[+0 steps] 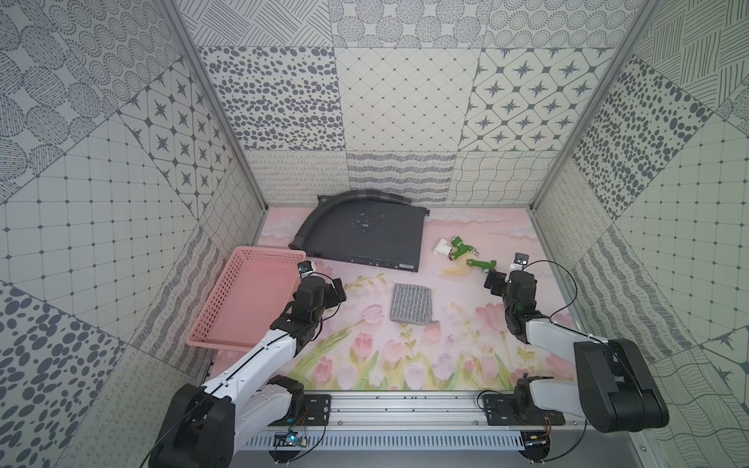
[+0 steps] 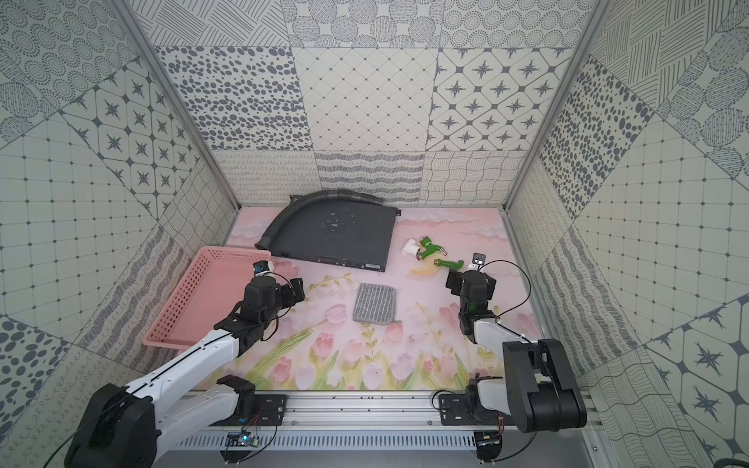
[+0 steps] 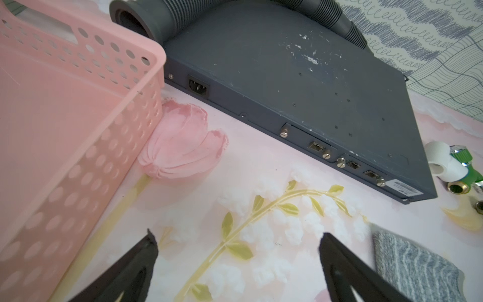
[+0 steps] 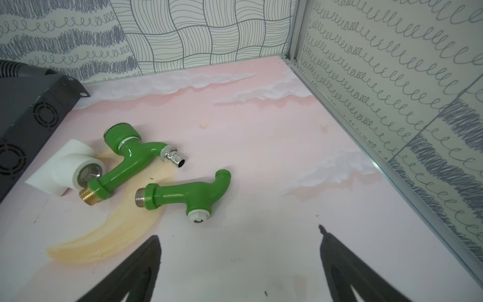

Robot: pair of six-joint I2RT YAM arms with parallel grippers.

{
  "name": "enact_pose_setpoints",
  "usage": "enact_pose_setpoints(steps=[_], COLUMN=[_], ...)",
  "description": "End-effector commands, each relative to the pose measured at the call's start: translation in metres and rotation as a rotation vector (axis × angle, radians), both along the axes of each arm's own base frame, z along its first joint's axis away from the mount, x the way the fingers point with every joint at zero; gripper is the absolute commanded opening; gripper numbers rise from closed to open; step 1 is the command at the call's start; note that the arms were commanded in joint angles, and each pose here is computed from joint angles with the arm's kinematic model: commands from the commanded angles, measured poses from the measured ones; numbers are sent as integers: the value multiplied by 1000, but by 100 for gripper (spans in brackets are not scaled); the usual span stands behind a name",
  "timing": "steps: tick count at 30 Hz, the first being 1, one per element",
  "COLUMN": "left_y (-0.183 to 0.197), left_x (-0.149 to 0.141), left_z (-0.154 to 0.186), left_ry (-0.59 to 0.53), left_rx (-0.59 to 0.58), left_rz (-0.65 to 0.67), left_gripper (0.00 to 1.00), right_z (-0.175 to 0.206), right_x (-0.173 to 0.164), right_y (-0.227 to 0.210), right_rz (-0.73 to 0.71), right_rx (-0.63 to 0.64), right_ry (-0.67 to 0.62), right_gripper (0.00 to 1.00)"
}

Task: Fold the square dishcloth
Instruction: Reset both arms

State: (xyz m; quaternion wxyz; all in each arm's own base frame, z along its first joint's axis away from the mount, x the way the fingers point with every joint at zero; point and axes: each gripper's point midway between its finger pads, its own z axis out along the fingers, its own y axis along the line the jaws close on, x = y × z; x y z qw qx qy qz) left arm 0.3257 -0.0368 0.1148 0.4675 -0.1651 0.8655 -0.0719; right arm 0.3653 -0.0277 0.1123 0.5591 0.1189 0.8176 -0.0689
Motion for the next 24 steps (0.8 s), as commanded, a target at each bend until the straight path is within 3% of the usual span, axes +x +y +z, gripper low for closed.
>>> enact_pose_setpoints(steps=[1, 11, 19, 24], left_y=[-10, -15, -37, -39], left_x=[17, 25, 26, 31], left_z=[20, 20, 5, -4], left_ry=[-101, -121, -182, -211], left_rx=[15, 102, 136, 182], left_rz=[-127, -236, -411, -449], left_gripper=[99, 99, 99, 99], right_z=[25, 5, 2, 2], right_x=[14, 22, 26, 25], right_y=[6, 19, 15, 12], right_rz=[68, 188, 162, 147], right_rx=[20, 23, 27, 28], right_ry=[-148, -208, -183, -185], right_gripper=[97, 97, 97, 97])
